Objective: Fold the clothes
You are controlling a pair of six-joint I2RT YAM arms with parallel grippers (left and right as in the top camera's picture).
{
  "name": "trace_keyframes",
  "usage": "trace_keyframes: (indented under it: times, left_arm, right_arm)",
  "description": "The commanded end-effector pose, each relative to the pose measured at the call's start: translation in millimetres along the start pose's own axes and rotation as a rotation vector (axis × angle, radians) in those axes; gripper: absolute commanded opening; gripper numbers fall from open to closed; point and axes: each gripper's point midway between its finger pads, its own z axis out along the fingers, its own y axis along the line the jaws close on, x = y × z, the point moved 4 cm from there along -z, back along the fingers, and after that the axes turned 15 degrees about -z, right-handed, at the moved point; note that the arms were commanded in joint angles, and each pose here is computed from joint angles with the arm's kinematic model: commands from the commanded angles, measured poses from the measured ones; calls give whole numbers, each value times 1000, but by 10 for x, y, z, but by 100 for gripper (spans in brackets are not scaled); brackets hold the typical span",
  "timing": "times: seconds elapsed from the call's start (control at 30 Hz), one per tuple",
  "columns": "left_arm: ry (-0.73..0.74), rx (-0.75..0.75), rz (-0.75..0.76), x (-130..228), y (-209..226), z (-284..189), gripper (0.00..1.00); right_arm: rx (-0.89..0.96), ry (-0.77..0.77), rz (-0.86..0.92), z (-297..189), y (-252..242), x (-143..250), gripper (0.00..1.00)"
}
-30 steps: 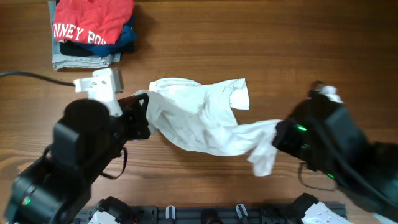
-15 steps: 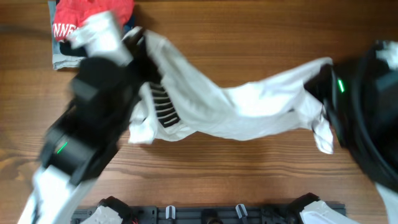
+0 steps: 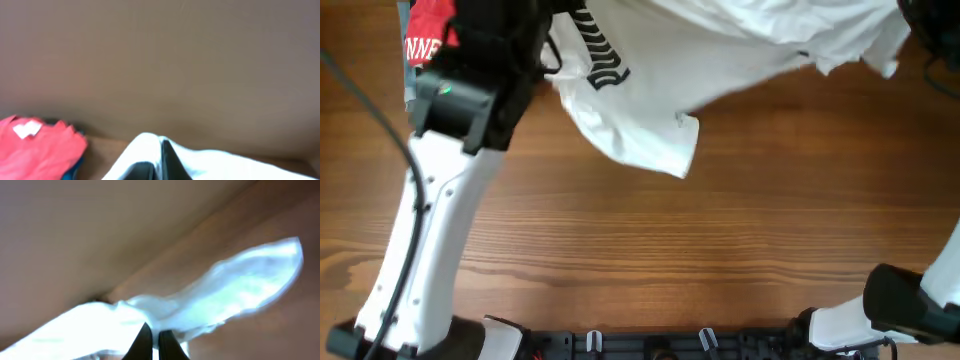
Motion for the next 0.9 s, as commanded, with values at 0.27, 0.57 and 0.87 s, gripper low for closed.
trace_keyframes:
  times: [0.27,0.57,0.87]
  left_arm:
    - [837,-496,-43,2062,996,443,4]
    - [1024,-582,-40,2783,1229,760,4]
    - [986,-607,-18,2739,1280,791,4]
  right_arm:
    - [234,564,19,850,-850,1197,29]
    - [59,781,-37,1017,-750,1794,36]
    - [101,1029,-213,870,-36,2640,35]
